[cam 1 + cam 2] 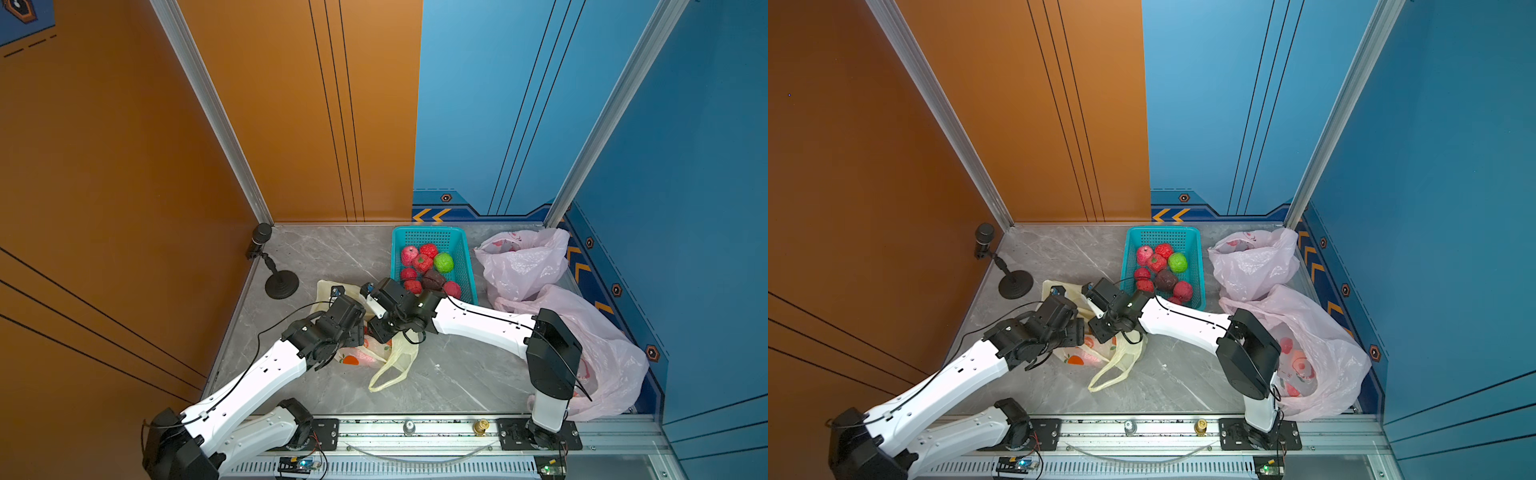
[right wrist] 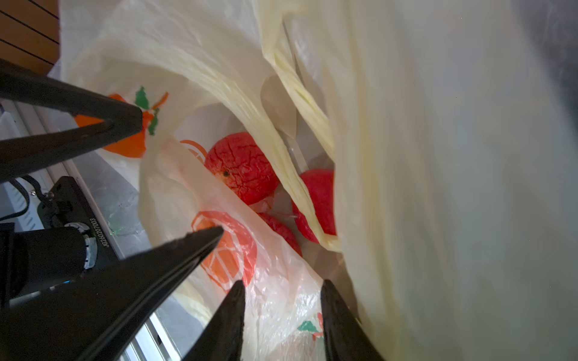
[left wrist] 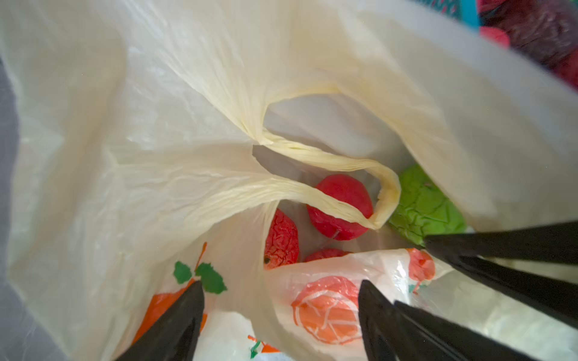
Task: Untie the knot of a plastic bag & take out the apple
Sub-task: Untie the plastic bag at the center of the board.
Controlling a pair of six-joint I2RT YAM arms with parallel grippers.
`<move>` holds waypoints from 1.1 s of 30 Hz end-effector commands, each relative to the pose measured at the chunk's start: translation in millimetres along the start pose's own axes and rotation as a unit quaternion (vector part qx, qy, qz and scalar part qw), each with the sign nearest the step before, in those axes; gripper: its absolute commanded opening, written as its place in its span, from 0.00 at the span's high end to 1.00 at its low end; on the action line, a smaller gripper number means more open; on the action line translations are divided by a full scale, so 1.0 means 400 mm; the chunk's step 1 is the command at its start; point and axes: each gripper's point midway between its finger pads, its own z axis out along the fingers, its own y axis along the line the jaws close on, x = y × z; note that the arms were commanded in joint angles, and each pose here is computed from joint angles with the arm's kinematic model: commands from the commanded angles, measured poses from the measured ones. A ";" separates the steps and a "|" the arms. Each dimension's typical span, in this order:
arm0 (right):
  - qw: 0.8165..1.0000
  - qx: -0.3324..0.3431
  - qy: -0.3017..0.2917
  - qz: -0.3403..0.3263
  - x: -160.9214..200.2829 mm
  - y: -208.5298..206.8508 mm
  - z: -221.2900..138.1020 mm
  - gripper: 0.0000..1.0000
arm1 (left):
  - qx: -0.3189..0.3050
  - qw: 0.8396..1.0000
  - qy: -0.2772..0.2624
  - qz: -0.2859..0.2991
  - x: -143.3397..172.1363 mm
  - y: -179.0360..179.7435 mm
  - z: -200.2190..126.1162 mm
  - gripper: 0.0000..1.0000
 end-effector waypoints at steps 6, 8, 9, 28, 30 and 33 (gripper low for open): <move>0.999 0.034 0.014 0.033 0.036 -0.066 0.012 0.55 | 0.014 0.997 0.030 -0.065 0.071 0.019 0.088 1.00; 0.999 0.035 0.017 0.037 0.043 -0.071 0.014 0.55 | 0.044 0.994 -0.001 -0.102 0.036 0.027 0.082 1.00; 0.998 0.036 0.019 0.041 0.051 -0.076 0.018 0.55 | 0.065 0.990 -0.018 -0.121 0.012 0.031 0.076 1.00; 0.996 0.075 -0.035 -0.014 0.157 -0.014 0.018 0.55 | 0.184 0.944 -0.164 -0.218 -0.270 0.084 -0.013 1.00; 0.996 0.050 -0.066 -0.026 0.132 0.009 -0.007 0.55 | 0.191 0.942 -0.166 -0.222 -0.246 0.080 -0.032 1.00; 0.989 -0.060 -0.105 -0.084 0.115 0.105 -0.044 0.53 | 0.186 0.938 -0.171 -0.239 -0.205 0.100 -0.055 1.00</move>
